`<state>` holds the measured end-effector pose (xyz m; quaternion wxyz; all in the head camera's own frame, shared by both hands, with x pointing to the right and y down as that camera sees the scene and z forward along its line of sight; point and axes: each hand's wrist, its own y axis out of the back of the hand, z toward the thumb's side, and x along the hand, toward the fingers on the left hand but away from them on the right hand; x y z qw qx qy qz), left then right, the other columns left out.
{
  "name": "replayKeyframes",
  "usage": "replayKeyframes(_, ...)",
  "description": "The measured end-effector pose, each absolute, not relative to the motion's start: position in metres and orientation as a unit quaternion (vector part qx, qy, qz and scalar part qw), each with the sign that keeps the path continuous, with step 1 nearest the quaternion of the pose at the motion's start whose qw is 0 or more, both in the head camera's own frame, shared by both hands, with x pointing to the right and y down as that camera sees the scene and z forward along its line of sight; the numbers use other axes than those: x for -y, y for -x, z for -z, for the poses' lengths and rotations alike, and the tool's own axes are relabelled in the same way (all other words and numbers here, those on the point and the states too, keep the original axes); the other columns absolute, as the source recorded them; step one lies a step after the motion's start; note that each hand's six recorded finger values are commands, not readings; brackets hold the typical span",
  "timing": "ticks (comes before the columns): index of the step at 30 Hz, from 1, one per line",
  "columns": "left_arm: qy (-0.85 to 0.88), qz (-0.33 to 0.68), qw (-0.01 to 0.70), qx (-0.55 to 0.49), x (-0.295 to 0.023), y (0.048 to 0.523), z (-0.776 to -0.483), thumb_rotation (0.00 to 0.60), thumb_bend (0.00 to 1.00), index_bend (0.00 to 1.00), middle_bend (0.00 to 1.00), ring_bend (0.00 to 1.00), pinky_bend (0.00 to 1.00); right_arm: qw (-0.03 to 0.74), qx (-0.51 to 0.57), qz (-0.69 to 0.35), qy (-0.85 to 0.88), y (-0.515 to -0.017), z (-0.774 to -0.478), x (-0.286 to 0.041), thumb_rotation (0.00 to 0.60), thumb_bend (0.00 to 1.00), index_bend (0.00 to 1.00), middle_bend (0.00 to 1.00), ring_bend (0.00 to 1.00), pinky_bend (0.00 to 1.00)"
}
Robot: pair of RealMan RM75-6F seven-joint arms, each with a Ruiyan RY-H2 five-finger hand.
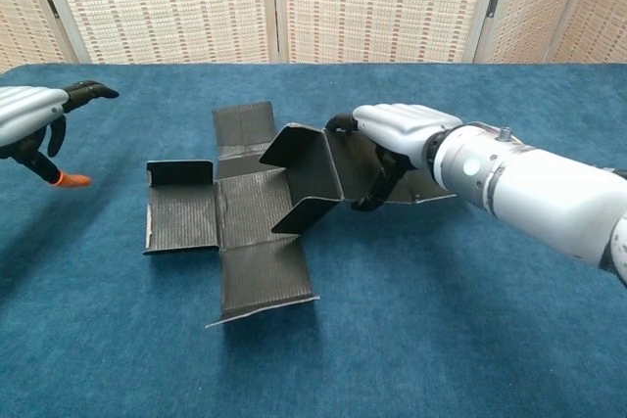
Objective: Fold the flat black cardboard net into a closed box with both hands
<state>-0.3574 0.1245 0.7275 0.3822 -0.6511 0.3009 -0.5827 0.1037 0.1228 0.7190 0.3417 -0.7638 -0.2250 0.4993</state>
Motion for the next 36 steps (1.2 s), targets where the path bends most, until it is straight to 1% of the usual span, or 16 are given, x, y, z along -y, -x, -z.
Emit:
replayKeyframes(4, 0.65, 0.588, 0.379, -0.298, -0.124, 0.347, -0.741, 0.6, 0.21, 0.0, 0.04, 0.6, 0.66, 0.364, 0.228, -0.492, 0.757, -0.101, -0.718, -0.123, 0.6, 0.3, 0.32, 0.37, 0.78, 1.0)
replayKeyframes(12, 0.648, 0.586, 0.389, -0.292, -0.124, 0.328, -0.755, 0.6, 0.21, 0.0, 0.04, 0.6, 0.67, 0.375, 0.227, -0.488, 0.755, -0.1, -0.719, -0.125, 0.6, 0.3, 0.32, 0.36, 0.78, 1.0)
replayKeyframes(19, 0.685, 0.561, 0.35, -0.307, -0.131, 0.309, -0.76, 0.6, 0.21, 0.0, 0.04, 0.6, 0.67, 0.376, 0.227, -0.486, 0.756, -0.099, -0.72, -0.126, 0.6, 0.3, 0.32, 0.37, 0.78, 1.0)
replayKeyframes(26, 0.735, 0.517, 0.287, -0.332, -0.14, 0.285, -0.757, 0.6, 0.2, 0.0, 0.04, 0.59, 0.67, 0.373, 0.222, -0.486, 0.758, -0.098, -0.723, -0.126, 0.6, 0.3, 0.32, 0.37, 0.78, 1.0)
replayKeyframes(30, 0.757, 0.488, 0.257, -0.35, -0.141, 0.276, -0.75, 0.6, 0.2, 0.0, 0.03, 0.58, 0.67, 0.377, 0.21, -0.483, 0.762, -0.096, -0.723, -0.125, 0.6, 0.3, 0.32, 0.36, 0.78, 1.0)
replayKeyframes(36, 0.791, 0.436, 0.232, -0.363, -0.14, 0.261, -0.732, 0.6, 0.2, 0.0, 0.01, 0.57, 0.67, 0.415, 0.168, -0.473, 0.759, -0.089, -0.716, -0.117, 0.6, 0.3, 0.32, 0.36, 0.78, 1.0)
